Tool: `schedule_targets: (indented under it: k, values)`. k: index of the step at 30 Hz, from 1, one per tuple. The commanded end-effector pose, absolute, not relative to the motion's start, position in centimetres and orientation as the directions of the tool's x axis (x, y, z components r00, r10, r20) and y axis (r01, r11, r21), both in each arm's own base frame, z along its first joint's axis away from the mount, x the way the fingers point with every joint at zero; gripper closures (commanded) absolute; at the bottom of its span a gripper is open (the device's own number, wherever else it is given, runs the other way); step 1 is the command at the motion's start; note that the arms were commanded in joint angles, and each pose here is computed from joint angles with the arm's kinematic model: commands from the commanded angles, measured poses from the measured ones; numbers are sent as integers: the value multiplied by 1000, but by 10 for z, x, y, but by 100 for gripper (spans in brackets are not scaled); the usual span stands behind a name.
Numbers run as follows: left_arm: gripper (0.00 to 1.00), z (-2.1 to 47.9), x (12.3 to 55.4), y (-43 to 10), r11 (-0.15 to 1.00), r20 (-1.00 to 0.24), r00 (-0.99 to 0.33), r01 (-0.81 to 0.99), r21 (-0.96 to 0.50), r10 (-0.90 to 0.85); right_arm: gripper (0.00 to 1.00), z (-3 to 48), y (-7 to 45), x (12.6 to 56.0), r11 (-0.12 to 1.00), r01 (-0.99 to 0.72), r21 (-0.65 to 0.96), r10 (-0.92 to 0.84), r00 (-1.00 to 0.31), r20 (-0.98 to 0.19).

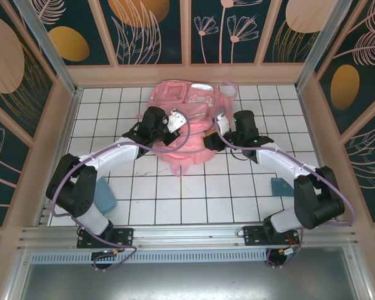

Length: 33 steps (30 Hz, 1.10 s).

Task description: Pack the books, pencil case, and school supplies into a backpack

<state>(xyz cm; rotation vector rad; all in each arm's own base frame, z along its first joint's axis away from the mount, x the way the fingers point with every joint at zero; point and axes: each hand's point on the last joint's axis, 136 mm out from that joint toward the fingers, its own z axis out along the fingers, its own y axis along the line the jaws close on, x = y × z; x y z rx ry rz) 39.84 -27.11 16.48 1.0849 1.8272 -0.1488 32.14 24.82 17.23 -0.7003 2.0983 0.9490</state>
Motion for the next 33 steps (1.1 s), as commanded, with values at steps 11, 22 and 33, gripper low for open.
schedule_targets:
  k: [11,22,33]
  values:
    - [100,221,396,-277,644,-874,-2,677,357,486,35,206,192,344,488,-24,872,523,-792,-314]
    - [100,211,383,-272,638,-876,-19,693,336,483,49,204,216,380,344,58,937,553,-819,-152]
    - [100,213,379,-273,634,-880,-13,699,331,474,58,192,239,393,285,85,955,520,-850,-79]
